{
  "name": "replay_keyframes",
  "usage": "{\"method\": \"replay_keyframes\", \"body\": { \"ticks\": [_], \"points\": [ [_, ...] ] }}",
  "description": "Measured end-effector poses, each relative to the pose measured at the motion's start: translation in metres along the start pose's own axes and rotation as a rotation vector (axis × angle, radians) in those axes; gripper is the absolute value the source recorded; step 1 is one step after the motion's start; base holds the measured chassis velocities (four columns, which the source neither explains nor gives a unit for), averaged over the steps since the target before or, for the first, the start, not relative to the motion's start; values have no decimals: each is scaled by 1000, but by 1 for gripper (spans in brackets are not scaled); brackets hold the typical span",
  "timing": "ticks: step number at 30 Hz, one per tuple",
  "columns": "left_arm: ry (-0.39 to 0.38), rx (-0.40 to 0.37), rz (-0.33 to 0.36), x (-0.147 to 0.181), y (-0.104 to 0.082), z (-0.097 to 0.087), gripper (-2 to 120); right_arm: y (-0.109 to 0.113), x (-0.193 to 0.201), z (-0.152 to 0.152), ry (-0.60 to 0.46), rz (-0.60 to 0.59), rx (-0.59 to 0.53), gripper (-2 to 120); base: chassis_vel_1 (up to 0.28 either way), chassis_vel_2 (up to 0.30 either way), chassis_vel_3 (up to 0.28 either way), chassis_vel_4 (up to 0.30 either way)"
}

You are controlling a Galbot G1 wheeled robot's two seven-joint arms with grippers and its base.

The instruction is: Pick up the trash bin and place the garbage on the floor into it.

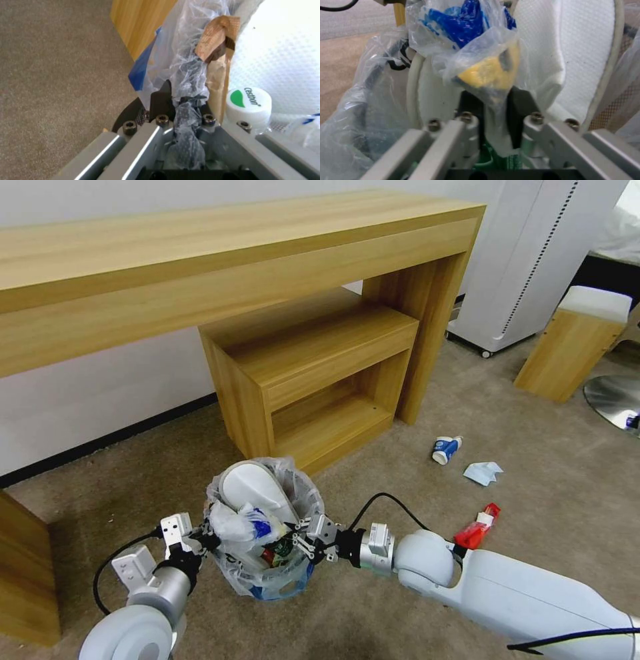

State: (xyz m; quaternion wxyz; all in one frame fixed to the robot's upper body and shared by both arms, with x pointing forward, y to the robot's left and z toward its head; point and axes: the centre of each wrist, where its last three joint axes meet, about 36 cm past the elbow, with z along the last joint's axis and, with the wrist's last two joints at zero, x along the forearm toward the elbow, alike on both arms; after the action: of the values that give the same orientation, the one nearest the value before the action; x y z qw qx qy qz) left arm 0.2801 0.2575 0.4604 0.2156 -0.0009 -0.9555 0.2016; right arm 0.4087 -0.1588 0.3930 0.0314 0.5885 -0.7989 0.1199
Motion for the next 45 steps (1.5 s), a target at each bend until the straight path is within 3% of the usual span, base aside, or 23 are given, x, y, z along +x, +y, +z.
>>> {"method": "replay_keyframes", "body": {
  "ticks": [3,5,11,13,22,37,45],
  "points": [
    [1,-1,0,0,0,0,1,-2,1,-1,-1,-3,2,33,0,0,0,0],
    [1,-1,0,0,0,0,1,-2,1,-2,-2,-4,2,34,0,0,0,0],
    [1,-1,2,0,0,0,1,-4,2,-3,-4,-8,1,54,0,0,0,0],
    [3,0,2,0,0,0,1,-5,4,-2,-3,-10,-1,67,0,0,0,0],
    [15,6,-8,-4,5,3,1,-9,8,-6,-18,-8,2,97,0,0,0,0],
    [34,19,-43,-15,16,8,1,-7,12,-21,-76,-3,-17,100,0,0,0,0],
    [36,20,-52,-16,17,10,1,0,1,-41,-189,43,-64,100,0,0,0,0]
  ]
}}
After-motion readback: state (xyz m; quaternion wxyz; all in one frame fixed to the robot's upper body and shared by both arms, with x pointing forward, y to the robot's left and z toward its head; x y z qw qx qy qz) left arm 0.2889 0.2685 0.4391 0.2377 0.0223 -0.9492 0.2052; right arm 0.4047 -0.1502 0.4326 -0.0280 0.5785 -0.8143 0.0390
